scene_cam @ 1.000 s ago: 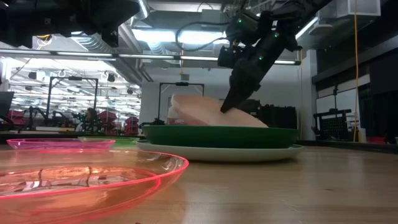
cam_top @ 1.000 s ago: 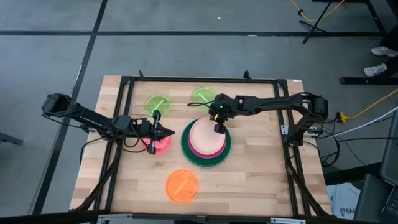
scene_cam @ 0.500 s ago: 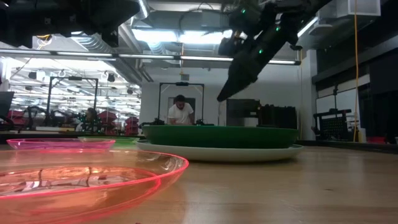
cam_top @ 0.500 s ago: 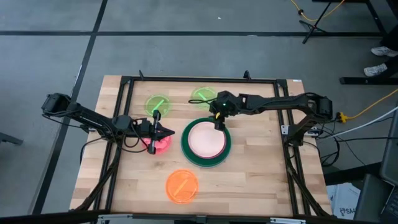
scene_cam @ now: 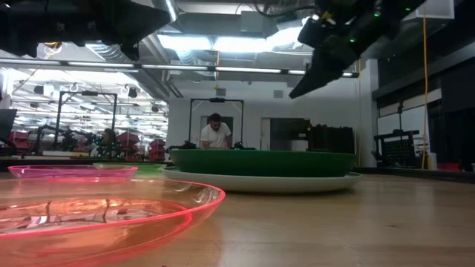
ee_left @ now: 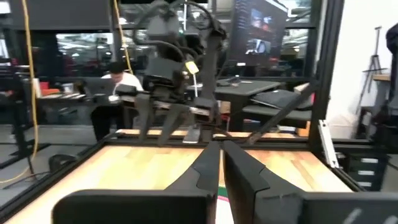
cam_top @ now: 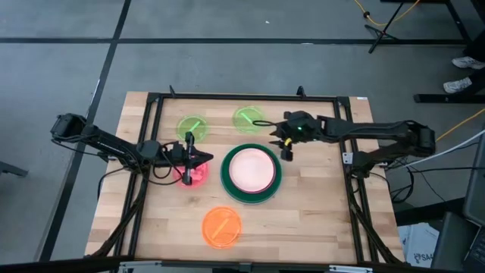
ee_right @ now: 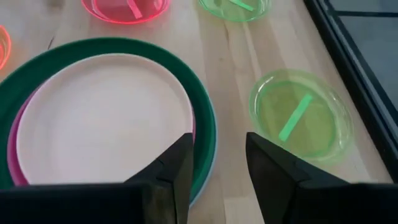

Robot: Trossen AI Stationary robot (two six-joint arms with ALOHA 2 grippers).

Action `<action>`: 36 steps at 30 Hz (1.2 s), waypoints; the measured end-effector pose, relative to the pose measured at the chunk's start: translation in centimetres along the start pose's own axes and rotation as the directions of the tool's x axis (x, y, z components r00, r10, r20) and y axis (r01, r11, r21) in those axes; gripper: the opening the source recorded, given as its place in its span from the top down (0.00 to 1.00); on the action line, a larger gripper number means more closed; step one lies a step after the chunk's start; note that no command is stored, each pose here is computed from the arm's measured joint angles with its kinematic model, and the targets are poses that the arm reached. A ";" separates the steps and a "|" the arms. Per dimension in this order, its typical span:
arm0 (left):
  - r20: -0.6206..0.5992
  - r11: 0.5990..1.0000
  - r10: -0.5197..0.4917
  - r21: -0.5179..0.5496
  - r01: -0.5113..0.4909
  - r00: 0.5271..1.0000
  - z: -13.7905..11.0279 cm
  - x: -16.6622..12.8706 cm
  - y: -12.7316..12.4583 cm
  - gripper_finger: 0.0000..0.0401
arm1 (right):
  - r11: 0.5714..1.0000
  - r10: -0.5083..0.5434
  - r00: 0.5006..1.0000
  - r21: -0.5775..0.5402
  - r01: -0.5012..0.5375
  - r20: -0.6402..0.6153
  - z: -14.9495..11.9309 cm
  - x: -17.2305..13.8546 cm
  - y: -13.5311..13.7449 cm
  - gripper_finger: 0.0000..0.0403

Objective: Stack plastic plates
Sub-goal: Stack the light pink plate on top of the orange plate

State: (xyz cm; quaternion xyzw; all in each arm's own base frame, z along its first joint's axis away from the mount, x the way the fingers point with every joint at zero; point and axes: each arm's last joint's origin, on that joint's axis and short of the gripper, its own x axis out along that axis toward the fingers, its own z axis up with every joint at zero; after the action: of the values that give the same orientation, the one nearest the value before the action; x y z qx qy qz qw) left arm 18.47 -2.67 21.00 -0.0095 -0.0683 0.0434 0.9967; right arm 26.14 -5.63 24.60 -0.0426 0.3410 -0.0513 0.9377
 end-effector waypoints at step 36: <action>-0.563 0.996 0.088 0.020 -0.093 0.822 -1.9 2.8 -1.6 0.70 | 0.999 0.002 0.993 0.041 -0.007 0.119 -4.3 0.5 0.9 0.66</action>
State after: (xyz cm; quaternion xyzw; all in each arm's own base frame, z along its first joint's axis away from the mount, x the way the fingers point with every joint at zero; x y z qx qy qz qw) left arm 21.65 -4.07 19.58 -0.0292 0.2290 0.0855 0.9692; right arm 23.78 -5.02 20.91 -0.0256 0.2833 -0.0537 0.9572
